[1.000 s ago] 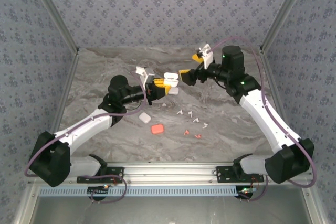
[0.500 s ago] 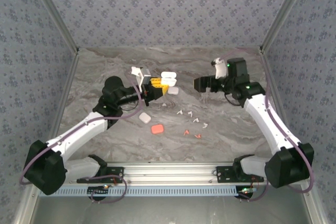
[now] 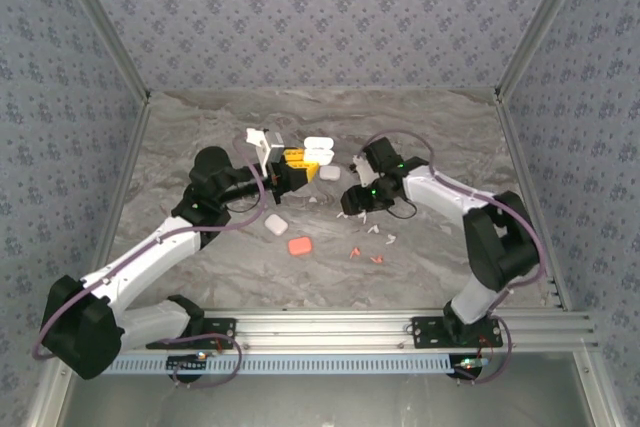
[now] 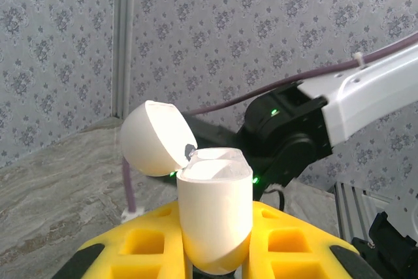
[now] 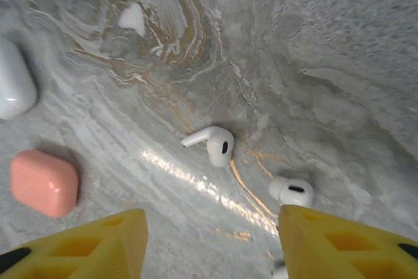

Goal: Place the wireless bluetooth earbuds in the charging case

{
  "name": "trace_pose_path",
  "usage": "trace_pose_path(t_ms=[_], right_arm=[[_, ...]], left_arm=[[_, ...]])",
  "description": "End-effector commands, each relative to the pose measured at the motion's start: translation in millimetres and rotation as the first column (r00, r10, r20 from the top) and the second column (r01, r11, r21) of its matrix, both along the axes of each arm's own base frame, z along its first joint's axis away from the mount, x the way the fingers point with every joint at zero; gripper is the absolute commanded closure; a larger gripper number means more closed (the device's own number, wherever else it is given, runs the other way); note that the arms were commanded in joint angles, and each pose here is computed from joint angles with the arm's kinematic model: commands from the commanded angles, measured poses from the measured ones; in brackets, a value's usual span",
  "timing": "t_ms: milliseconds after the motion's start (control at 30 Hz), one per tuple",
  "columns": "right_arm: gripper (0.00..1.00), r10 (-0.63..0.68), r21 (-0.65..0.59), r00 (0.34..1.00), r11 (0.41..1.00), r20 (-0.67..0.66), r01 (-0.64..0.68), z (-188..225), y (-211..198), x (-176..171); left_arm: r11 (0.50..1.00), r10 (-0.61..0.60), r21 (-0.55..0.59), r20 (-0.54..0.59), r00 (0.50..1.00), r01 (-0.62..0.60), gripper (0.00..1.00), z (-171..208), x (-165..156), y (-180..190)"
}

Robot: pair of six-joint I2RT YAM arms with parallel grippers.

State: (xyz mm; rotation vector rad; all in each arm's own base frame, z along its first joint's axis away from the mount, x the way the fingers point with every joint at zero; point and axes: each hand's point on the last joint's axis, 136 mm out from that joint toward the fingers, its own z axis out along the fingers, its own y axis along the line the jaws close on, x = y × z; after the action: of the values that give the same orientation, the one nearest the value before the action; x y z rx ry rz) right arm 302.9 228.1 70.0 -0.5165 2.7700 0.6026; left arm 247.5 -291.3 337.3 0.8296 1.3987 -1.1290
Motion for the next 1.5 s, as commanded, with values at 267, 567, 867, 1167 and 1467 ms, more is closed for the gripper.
trace_pose_path(t_ms=[267,567,867,1167,1467], right_arm=[[0.52,-0.013,-0.085,1.000,0.996,-0.025,0.011,-32.3,17.6,16.5],[0.59,-0.003,-0.095,0.998,0.995,-0.057,-0.002,-46.2,20.0,13.2],[0.68,0.004,-0.087,0.997,0.996,-0.081,-0.011,-57.8,27.0,9.9],[0.78,0.012,-0.081,0.999,0.997,-0.036,-0.014,-43.5,27.5,14.1],[0.78,0.069,-0.101,0.978,0.994,0.198,-0.050,44.4,5.0,18.6]], left_arm=[[1.000,0.005,-0.023,0.061,0.998,-0.003,1.00,20.6,-6.0,2.3],[1.000,0.010,-0.017,0.060,0.998,-0.009,1.00,19.3,-5.4,2.8],[1.000,0.011,-0.014,0.056,0.998,-0.010,1.00,18.6,-4.7,2.6],[1.000,0.013,-0.010,0.052,0.999,-0.013,1.00,17.9,-4.1,2.7],[1.000,0.013,-0.007,0.026,1.000,-0.012,1.00,12.2,-2.7,1.6]])
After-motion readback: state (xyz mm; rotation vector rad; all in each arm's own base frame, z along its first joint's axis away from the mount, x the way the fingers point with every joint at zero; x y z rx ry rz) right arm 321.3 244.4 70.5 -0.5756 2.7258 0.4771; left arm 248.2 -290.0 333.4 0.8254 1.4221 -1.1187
